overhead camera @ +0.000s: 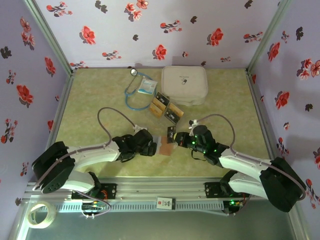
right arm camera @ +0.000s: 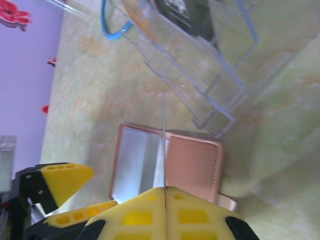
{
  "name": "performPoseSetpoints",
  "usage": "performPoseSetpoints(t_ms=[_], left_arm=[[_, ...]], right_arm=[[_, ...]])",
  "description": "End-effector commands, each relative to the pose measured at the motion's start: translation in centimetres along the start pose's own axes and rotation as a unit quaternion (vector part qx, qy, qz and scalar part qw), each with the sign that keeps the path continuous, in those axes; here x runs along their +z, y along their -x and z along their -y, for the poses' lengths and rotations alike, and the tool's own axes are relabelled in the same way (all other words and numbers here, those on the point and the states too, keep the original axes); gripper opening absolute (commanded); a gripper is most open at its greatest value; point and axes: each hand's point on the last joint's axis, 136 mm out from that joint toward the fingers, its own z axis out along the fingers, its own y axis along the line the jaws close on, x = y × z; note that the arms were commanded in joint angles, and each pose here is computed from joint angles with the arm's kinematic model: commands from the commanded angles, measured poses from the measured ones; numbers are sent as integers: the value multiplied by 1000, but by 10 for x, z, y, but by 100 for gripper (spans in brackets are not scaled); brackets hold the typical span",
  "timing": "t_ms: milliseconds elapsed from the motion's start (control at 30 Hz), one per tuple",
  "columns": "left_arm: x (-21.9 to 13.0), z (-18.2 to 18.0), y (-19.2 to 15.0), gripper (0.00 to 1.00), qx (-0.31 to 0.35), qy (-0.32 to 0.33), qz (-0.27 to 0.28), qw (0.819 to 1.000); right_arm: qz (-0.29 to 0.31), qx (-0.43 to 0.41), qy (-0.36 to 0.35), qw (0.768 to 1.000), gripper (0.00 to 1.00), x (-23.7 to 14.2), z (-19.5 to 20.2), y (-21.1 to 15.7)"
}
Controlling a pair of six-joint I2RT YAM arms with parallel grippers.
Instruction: Put the credit cards into the card holder
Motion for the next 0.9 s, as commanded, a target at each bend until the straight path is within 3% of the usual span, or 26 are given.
performPoseSetpoints(t_ms=[0, 267, 867], left_arm=[[-8, -20, 11, 100, 24, 36, 10, 999], [-5, -40, 15, 100, 29, 42, 6, 999], [1, -36, 7, 100, 43, 19, -1, 999]], right_arm=[[1, -1, 45, 999, 0, 4, -21, -1], [8, -1, 41, 999, 0, 13, -19, -11], [0, 3, 37, 999, 0, 31, -17, -28]])
